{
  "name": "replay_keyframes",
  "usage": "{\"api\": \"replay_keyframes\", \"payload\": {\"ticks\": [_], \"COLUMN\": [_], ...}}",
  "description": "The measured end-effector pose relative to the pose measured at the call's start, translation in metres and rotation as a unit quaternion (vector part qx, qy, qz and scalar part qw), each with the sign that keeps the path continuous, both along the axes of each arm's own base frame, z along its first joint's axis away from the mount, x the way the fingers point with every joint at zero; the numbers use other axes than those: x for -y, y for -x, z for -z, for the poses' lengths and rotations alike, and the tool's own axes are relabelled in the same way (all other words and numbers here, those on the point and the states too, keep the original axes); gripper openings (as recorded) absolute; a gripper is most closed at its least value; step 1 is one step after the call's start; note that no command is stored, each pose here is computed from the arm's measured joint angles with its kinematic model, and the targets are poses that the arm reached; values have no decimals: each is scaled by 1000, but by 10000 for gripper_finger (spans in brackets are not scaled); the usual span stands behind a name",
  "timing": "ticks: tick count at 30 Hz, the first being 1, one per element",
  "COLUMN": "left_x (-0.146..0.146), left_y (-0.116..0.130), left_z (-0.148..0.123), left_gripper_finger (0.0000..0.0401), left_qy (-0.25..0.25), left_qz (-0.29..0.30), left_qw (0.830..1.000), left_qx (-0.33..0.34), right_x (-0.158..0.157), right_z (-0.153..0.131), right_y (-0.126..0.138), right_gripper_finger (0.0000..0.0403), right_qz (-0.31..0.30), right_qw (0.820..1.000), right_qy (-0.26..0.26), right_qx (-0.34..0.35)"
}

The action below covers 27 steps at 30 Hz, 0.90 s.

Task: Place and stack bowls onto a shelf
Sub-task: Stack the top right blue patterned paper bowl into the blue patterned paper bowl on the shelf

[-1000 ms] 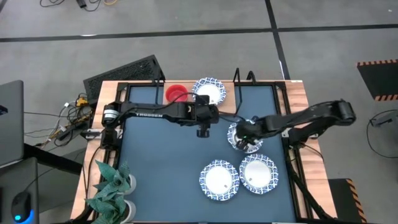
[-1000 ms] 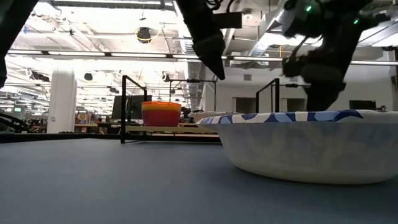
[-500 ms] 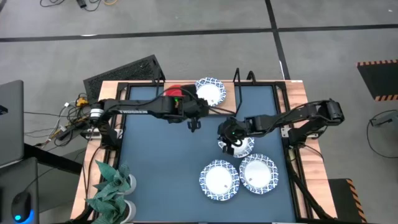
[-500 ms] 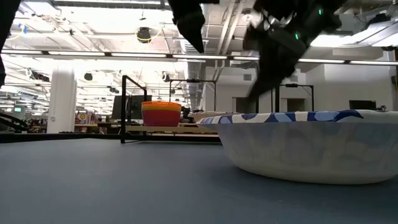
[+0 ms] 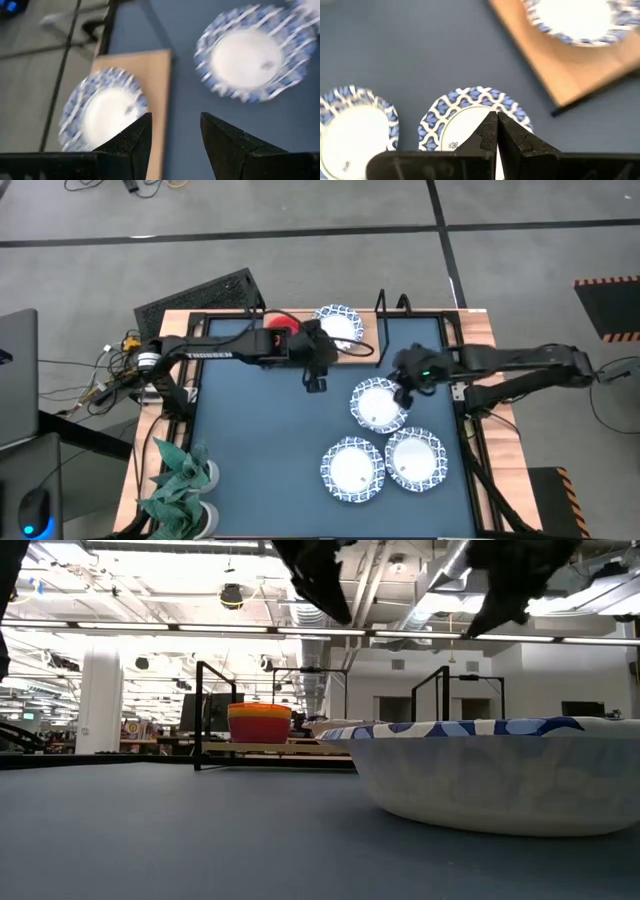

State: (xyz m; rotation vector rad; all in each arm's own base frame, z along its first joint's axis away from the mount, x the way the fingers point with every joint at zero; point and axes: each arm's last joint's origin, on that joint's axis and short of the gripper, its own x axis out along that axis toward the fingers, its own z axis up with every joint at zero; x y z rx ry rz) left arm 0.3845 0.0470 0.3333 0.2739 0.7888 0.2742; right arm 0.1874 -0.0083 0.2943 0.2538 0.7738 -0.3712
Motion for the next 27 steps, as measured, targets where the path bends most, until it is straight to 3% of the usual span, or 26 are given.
{"api": "replay_keyframes", "payload": {"ticks": [4,12,18,23,27], "left_x": [8,30,37,40,47], "left_y": [-11,-16,-12,-24,-38], "left_z": [15,63,81,105,125], "left_gripper_finger": [155,155,155,156,156], "left_qy": [-6,-130,-135,-125,-146], "left_qz": [84,229,262,292,314], "left_qw": [995,961,952,946,938], "left_qx": [54,82,79,60,32], "right_x": [1,1,1,1,1], "right_z": [-17,-35,-36,-35,-32], "right_y": [30,62,65,63,63], "right_gripper_finger": [32,30,32,32,31], "right_qz": [39,58,58,55,55], "right_qw": [998,990,989,990,992], "right_qy": [-15,-17,-17,-14,-13], "right_qx": [51,126,132,125,110]}}
